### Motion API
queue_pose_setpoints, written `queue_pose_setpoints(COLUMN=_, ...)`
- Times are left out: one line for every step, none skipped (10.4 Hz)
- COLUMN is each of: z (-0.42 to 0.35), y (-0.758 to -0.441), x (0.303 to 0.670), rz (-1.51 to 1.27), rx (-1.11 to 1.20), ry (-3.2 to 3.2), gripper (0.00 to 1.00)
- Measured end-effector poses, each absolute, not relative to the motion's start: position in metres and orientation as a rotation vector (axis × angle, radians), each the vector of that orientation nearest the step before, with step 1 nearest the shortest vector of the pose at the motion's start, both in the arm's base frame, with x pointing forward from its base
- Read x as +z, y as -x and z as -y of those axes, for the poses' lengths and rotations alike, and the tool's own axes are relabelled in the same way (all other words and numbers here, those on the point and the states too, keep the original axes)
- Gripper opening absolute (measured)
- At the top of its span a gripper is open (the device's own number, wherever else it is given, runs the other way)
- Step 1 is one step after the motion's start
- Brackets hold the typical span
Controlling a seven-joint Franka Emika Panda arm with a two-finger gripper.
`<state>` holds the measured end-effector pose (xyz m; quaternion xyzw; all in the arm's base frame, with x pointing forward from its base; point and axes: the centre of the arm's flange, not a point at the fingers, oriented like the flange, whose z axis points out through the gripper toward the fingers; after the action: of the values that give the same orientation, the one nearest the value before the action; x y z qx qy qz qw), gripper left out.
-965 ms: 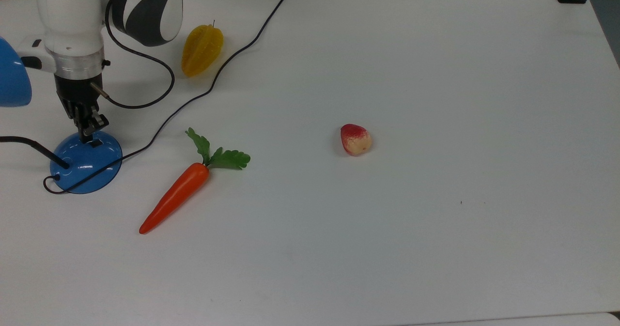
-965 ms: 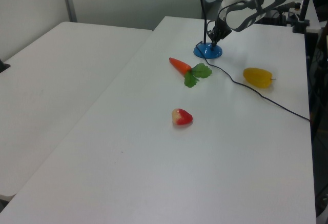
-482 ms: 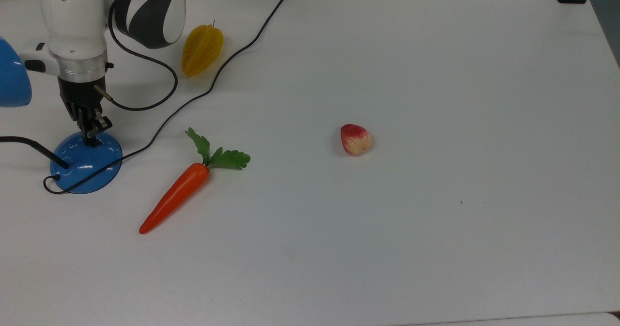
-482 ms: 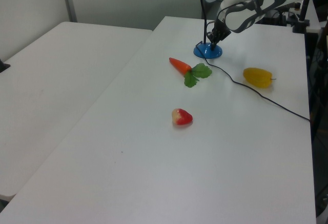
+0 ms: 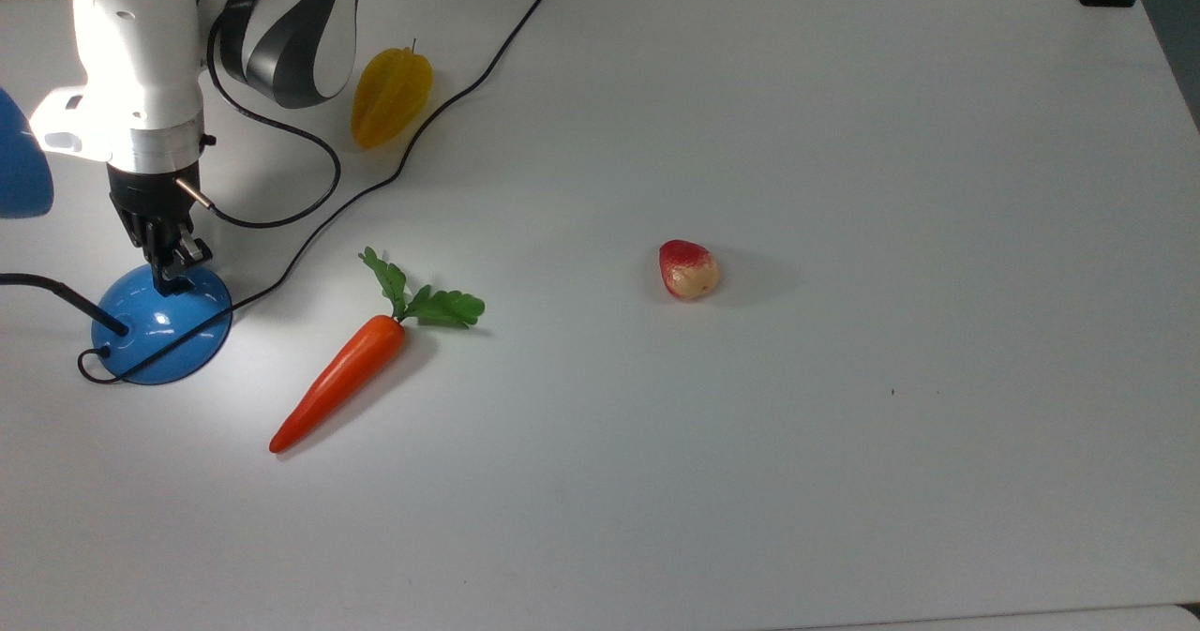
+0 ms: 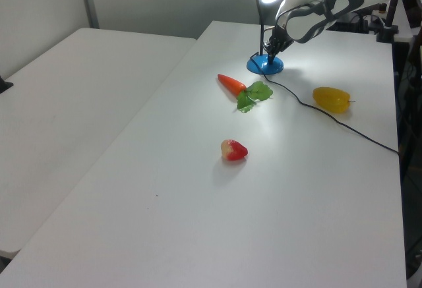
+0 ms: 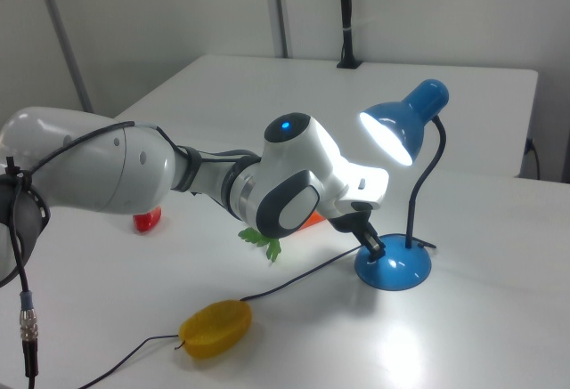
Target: Turn on desk lamp
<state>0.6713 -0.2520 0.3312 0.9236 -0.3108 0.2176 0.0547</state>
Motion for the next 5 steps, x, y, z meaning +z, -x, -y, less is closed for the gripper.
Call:
queue_pose_setpoints(z=0.2521, y=-0.6717, x=0.3313, rz=0.944, rx=0.662, ry=-2.804, gripper=0.01)
queue_pose_setpoints(z=0.2522, y=-0.6718, x=0.3315, rz=0.943, rx=0.662, ry=-2.804, gripper=0.01)
queue_pose_setpoints(z=0.2528, y=-0.6722, x=0.3328, rz=0.943, rx=0.666, ry=-2.803, gripper=0.01)
queue_pose_setpoints(z=0.2529, y=-0.6722, x=0.3355, rz=0.944, rx=0.672, ry=-2.802, gripper=0.01)
queue_pose_setpoints(z=0.2518, y=-0.6710, x=0.3410, rz=0.944, rx=0.681, ry=-2.802, gripper=0.01)
